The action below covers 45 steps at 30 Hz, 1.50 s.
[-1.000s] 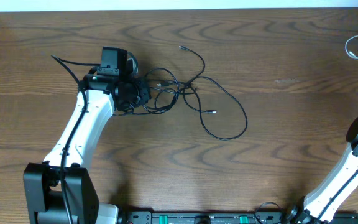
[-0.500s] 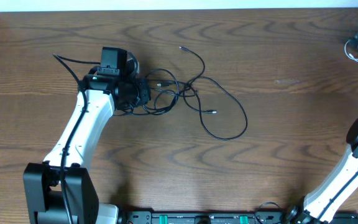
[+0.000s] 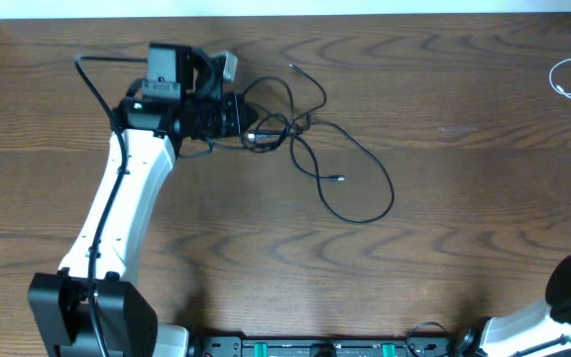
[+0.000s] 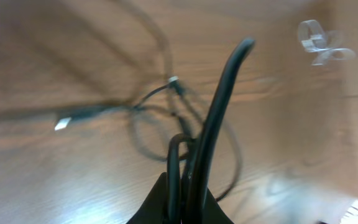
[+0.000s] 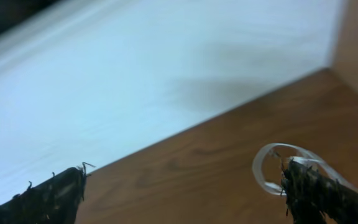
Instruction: Untangle cables
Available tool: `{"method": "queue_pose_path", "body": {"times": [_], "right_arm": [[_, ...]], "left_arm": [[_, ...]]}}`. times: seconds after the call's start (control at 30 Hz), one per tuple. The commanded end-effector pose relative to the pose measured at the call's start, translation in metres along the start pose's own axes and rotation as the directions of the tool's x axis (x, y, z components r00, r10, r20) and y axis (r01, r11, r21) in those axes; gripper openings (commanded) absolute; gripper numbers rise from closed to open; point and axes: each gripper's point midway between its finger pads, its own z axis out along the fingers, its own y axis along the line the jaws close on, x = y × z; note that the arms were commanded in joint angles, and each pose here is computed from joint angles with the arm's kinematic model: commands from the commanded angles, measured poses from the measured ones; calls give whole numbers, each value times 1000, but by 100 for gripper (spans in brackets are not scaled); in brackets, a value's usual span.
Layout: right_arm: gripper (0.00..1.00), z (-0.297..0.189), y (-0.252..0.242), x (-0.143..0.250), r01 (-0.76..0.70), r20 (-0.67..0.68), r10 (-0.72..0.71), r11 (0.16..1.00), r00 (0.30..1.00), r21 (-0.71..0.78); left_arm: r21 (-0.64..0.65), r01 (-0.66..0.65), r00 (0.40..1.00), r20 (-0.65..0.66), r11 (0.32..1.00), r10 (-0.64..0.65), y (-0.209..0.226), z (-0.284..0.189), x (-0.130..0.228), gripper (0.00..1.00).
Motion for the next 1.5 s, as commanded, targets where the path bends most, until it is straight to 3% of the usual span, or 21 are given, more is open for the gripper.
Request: {"method": "queue_pose_path", "body": {"times": [0.0, 0.27, 0.43, 0.57, 0.7, 0.83, 1.1, 1.2, 1.23, 1.33, 1.47], "right_arm": [[99, -10, 62, 17, -7, -80, -12, 971, 997, -241], [99, -18, 138, 76, -33, -270, -90, 906, 959, -422], [99, -40, 201, 118, 30, -305, -283, 776, 910, -630], [99, -52, 232, 148, 72, -308, -392, 709, 867, -701], [99, -71, 275, 176, 130, -244, -517, 583, 821, -802], [99, -89, 304, 208, 206, -157, -642, 453, 751, -867], [99, -101, 326, 267, 192, -182, -738, 391, 649, -900], [91, -96, 332, 276, 200, -183, -744, 394, 642, -897], [86, -89, 335, 277, 198, -208, -728, 429, 653, -881], [73, -62, 338, 279, 210, -289, -664, 565, 689, -798], [52, -16, 318, 282, 245, -406, -527, 785, 747, -569]], "left_arm": [[176, -72, 997, 33, 982, 67, -42, -19, -15, 8], [206, -161, 982, 132, 965, 135, -76, -58, -31, 8], [207, -270, 948, 226, 941, 222, -103, -91, -34, 8], [213, -382, 903, 292, 899, 314, -131, -108, -30, 8], [225, -504, 847, 316, 834, 427, -157, -109, -18, 8], [209, -503, 851, 291, 839, 437, -156, -99, -14, 8], [216, -476, 869, 263, 853, 418, -150, -88, -15, 8], [230, -429, 895, 240, 874, 376, -147, -82, -16, 8], [241, -398, 910, 224, 885, 349, -146, -79, -15, 8], [257, -368, 925, 197, 894, 324, -146, -74, -12, 8], [261, -357, 931, 180, 897, 318, -146, -72, -8, 8]]}}
